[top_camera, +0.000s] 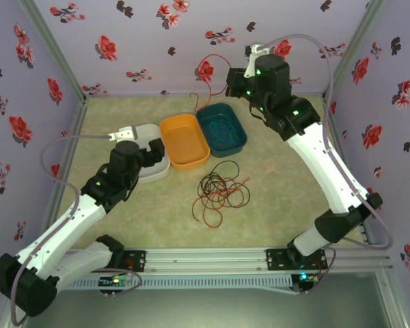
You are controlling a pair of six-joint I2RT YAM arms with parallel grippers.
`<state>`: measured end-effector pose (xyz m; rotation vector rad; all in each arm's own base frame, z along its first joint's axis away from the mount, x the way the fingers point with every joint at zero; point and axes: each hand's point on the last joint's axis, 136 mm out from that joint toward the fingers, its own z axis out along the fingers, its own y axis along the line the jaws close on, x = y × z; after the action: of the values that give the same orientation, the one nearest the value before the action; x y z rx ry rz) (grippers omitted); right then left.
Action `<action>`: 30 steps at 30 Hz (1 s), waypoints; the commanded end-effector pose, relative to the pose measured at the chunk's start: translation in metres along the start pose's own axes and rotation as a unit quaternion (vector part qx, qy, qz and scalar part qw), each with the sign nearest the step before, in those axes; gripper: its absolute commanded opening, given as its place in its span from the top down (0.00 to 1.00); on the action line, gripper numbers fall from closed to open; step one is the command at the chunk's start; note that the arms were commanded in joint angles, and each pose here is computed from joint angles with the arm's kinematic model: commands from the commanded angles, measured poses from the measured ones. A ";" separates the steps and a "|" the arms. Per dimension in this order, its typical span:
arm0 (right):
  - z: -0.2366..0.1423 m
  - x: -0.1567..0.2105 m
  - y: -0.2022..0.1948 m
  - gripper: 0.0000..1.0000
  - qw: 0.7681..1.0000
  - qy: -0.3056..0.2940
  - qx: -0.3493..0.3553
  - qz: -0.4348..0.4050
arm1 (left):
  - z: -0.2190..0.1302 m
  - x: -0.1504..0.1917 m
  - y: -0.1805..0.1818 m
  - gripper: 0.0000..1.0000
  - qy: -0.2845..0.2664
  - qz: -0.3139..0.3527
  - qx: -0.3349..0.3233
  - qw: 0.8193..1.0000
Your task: Untangle the cables
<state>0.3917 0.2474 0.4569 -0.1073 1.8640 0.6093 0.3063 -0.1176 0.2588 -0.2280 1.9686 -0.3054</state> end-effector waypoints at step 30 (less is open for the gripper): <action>0.110 0.136 -0.007 1.00 0.985 0.173 0.018 -0.004 | 0.001 -0.004 0.012 0.00 -0.016 -0.008 -0.017 1.000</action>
<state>0.4366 0.3171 0.3209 -0.2049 2.1608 0.6059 0.3068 -0.1111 0.2586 -0.2480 1.9553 -0.2983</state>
